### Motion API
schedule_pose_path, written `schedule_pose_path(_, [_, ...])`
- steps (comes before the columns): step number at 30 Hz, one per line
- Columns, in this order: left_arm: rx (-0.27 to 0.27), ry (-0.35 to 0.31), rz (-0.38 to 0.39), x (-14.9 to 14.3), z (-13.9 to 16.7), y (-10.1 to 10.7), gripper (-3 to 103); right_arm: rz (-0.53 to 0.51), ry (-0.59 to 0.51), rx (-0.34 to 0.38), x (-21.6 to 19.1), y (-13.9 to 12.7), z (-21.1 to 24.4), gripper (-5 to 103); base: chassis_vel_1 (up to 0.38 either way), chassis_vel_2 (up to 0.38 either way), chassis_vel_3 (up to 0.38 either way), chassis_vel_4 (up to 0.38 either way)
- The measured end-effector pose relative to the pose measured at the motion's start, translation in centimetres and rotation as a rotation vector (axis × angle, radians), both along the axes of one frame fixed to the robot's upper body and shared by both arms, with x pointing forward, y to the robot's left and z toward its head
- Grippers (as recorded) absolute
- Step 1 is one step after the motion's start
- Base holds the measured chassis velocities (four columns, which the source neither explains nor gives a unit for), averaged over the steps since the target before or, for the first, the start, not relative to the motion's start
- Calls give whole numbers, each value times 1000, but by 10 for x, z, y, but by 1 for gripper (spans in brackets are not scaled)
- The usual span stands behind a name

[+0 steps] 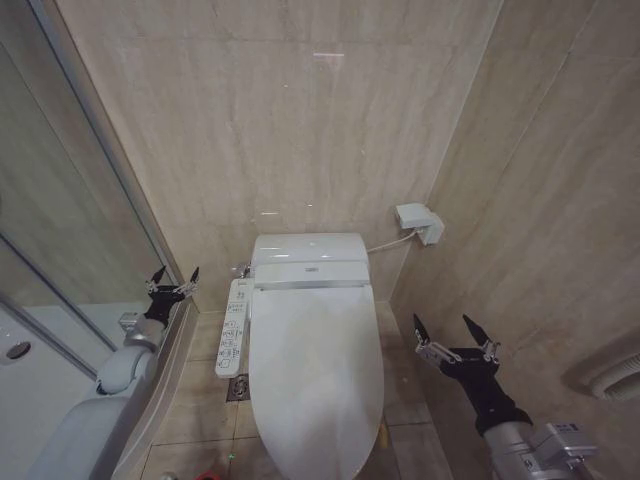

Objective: Open the toilet lid, clean the toilet bowl with a toilet brush, close the toilet lid, and flush.

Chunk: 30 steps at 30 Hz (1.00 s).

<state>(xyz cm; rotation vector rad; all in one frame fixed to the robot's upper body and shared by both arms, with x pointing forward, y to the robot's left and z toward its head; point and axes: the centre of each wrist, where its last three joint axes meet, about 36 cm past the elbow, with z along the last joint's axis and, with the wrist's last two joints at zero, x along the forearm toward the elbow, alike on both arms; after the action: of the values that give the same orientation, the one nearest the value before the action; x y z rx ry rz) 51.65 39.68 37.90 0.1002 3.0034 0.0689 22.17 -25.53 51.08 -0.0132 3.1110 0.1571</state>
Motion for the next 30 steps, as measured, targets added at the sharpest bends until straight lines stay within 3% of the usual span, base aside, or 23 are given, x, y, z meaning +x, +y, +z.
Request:
schedule_pose_path(11, [36,11,-54,43,5,-7,90,0,0,0,0,0,0,100,0,0,0,0])
schedule_pose_path(12, [39,11,-55,45,5,-7,80,0,0,0,0,0,0,100,0,0,0,0])
schedule_pose_path(17, [70,6,-87,60,9,0,80,0,0,0,0,0,0,100,0,0,0,0])
schedule_pose_path(18, [79,7,-93,63,9,2,53,0,0,0,0,0,0,100,0,0,0,0])
schedule_pose_path(25, [126,16,-135,79,4,19,53,0,0,0,0,0,0,100,0,0,0,0])
schedule_pose_path(26, [136,20,-140,82,1,22,26,0,0,0,0,0,0,100,0,0,0,0])
schedule_pose_path(30, [154,33,-166,90,-4,27,26,0,0,0,0,0,0,100,0,0,0,0])
